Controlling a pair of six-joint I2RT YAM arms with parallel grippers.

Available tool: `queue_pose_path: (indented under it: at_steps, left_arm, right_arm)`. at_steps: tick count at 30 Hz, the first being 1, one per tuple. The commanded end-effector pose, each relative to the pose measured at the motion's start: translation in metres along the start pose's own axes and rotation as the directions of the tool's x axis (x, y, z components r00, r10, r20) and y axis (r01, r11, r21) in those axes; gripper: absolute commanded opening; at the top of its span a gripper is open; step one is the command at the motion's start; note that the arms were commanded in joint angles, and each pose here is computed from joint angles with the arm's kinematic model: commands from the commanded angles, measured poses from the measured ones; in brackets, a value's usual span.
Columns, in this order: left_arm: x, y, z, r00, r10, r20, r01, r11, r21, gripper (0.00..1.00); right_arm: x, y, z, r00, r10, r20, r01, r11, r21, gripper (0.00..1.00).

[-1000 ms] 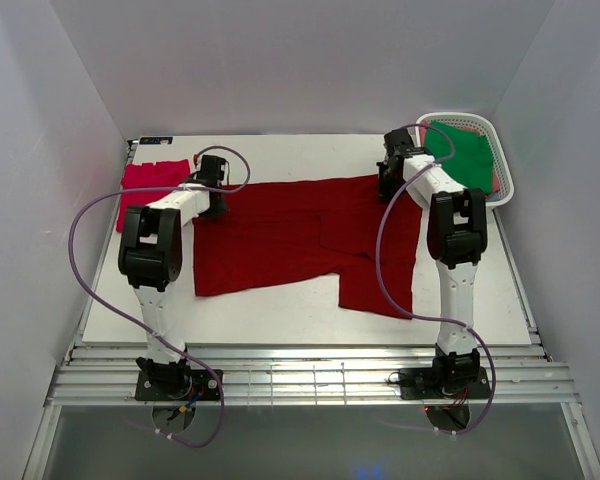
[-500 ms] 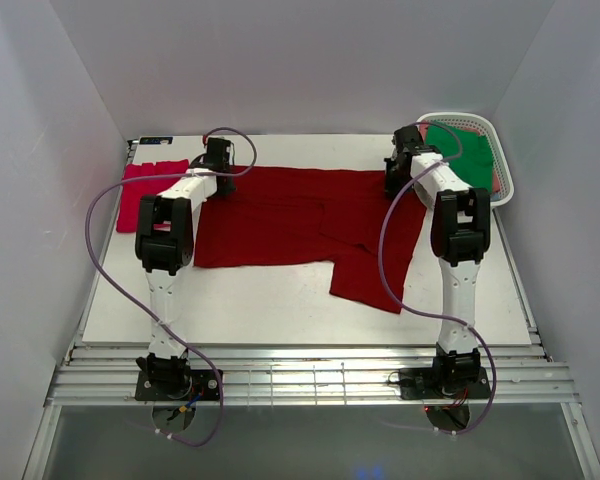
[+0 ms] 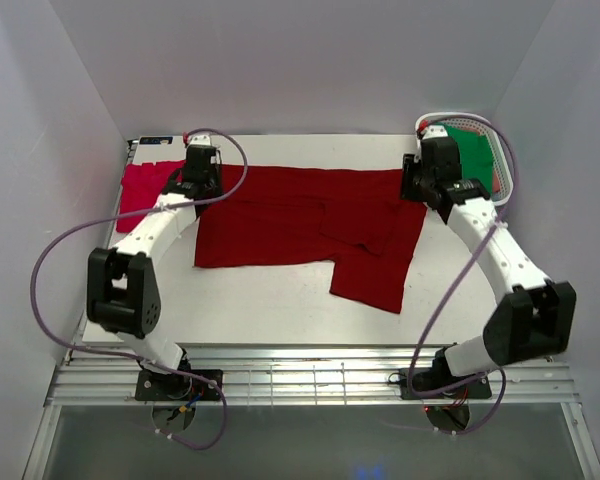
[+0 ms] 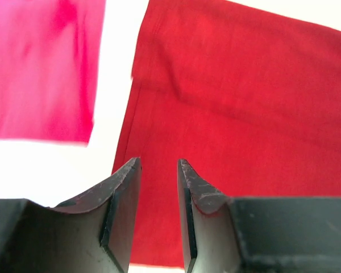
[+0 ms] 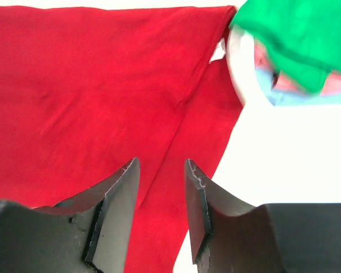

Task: Fold and stack the t-shirts
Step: Fold the tshirt

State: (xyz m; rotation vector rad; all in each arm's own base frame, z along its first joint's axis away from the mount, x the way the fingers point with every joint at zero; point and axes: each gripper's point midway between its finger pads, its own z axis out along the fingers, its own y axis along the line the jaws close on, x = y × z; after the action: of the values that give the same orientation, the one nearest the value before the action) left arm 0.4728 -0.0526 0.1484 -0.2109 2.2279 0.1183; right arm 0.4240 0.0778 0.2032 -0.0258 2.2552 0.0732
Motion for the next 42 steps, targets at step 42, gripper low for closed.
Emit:
queue_pose_path:
  at_steps: [42]
  left_arm:
    - [0.186,0.075,-0.041,0.943,-0.126,-0.309,0.074,0.982,-0.175,0.44]
  right_arm:
    - [0.254,0.015,-0.115,0.908,0.084,-0.410,-0.053,0.995,0.088,0.44]
